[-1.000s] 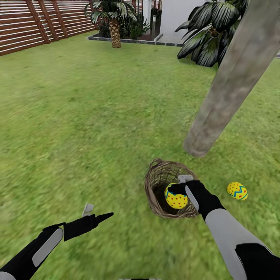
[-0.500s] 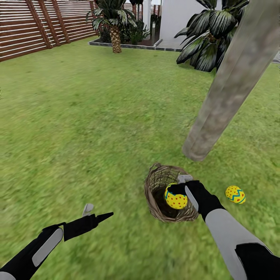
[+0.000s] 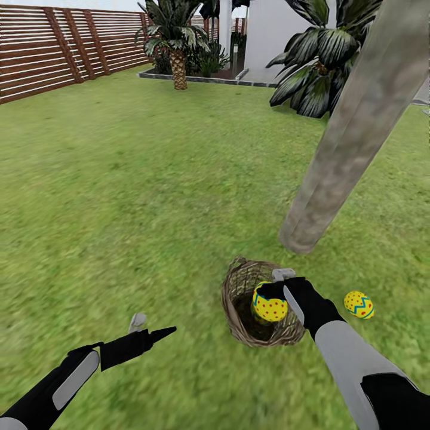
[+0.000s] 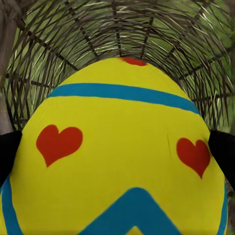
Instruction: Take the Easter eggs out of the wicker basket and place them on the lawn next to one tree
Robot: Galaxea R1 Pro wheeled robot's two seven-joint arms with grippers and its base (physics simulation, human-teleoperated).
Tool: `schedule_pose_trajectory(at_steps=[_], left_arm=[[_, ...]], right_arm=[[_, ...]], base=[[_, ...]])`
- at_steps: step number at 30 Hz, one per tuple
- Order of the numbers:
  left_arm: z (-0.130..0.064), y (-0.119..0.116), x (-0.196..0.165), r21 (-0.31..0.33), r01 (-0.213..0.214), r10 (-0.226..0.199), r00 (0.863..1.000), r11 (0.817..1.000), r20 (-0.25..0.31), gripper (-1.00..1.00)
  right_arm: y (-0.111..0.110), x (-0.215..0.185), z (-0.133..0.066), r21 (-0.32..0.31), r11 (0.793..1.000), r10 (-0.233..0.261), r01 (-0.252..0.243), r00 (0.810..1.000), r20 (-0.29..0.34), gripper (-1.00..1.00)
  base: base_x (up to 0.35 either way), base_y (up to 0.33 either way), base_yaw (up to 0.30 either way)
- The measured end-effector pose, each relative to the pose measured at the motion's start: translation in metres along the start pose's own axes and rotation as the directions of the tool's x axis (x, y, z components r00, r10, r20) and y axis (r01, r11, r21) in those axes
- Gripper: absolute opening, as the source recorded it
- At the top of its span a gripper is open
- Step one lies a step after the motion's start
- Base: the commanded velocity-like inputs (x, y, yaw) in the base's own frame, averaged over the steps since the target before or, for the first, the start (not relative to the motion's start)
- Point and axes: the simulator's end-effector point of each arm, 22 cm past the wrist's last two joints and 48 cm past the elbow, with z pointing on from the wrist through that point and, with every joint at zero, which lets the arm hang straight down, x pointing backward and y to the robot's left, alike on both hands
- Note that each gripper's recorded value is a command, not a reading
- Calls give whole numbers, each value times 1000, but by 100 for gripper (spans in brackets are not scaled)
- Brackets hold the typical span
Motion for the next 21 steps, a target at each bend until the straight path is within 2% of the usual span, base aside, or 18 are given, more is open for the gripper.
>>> schedule_pose_trajectory(at_steps=[4, 8, 15, 21], left_arm=[[-3, -4, -4, -22, -5, 5, 1000, 1000, 3, 100], [-6, -14, -10, -19, -12, 12, 1000, 1000, 8, 100], [-11, -30, -17, -13, -22, 22, 1000, 1000, 14, 100], [-15, -44, -23, -9, -31, 31, 999, 999, 17, 100]], right_arm=[[0, -7, -10, 0, 1000, -1, 1, 1000, 7, -100], [3, -13, -19, 1, 1000, -18, 18, 1000, 11, -100], [4, -23, -35, 3, 1000, -20, 20, 1000, 20, -100], [5, -33, -49, 3, 1000, -21, 21, 999, 30, -100]], base=[[-91, 0, 0], [-131, 0, 0], [-207, 0, 0], [-92, 0, 0]])
